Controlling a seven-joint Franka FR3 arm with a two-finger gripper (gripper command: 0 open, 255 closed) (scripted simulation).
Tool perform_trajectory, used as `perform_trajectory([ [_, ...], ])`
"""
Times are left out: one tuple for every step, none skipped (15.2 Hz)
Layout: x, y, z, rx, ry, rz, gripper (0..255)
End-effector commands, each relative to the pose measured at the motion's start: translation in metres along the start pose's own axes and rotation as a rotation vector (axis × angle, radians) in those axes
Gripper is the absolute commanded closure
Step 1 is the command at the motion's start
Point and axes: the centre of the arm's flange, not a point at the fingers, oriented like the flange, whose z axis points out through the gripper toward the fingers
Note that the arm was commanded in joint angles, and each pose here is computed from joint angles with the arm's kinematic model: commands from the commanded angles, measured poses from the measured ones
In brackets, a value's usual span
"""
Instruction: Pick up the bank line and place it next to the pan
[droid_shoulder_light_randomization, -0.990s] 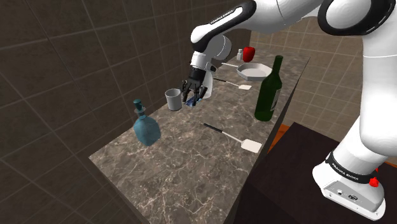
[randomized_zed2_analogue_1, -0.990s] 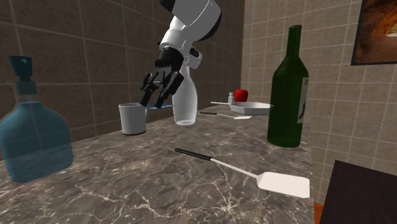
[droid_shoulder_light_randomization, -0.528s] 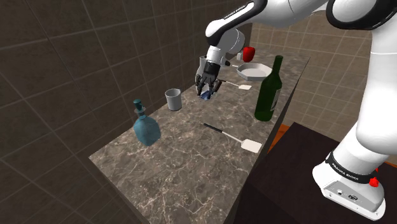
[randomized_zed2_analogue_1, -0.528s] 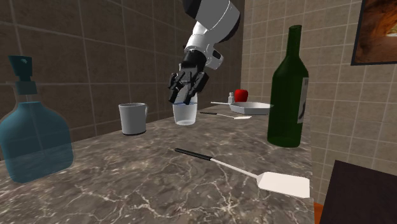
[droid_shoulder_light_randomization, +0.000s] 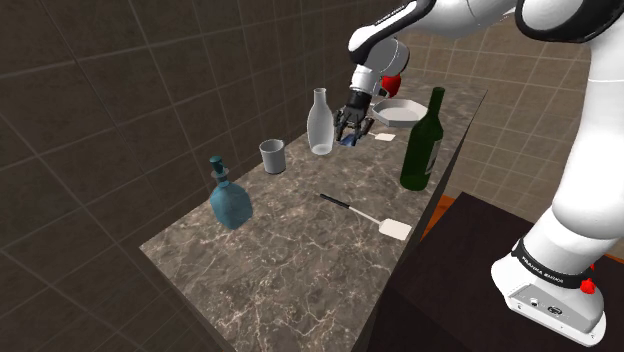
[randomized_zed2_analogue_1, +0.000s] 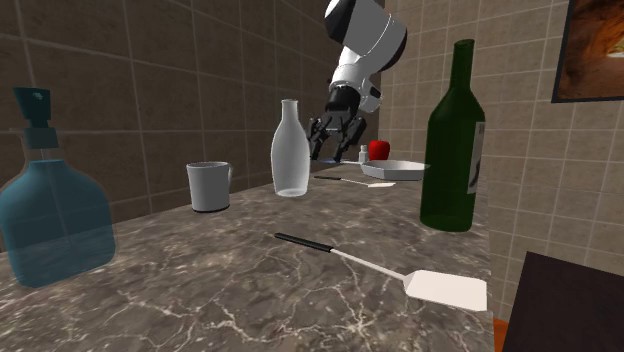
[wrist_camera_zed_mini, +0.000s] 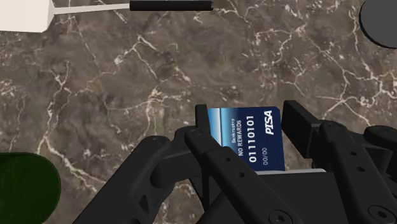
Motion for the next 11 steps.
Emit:
perform_trajectory([
  [0.018,0.006,-0.016,0.0,0.0,-0.001,255],
  [0.028,0.01,-0.023,0.0,0.0,-0.001,255],
  [0.039,0.014,-0.03,0.0,0.0,-0.001,255],
  [0.049,0.019,-0.037,0.0,0.0,-0.001,255],
  [0.06,0.023,-0.044,0.0,0.0,-0.001,255],
  [0.07,0.027,-0.051,0.0,0.0,-0.001,255],
  [0.08,0.032,-0.058,0.0,0.0,-0.001,255],
  [0.091,0.036,-0.065,0.0,0.0,-0.001,255],
  [0.101,0.04,-0.072,0.0,0.0,-0.001,255],
  [0.111,0.045,-0.079,0.0,0.0,-0.001,255],
  [0.122,0.049,-0.086,0.0,0.0,-0.001,255],
])
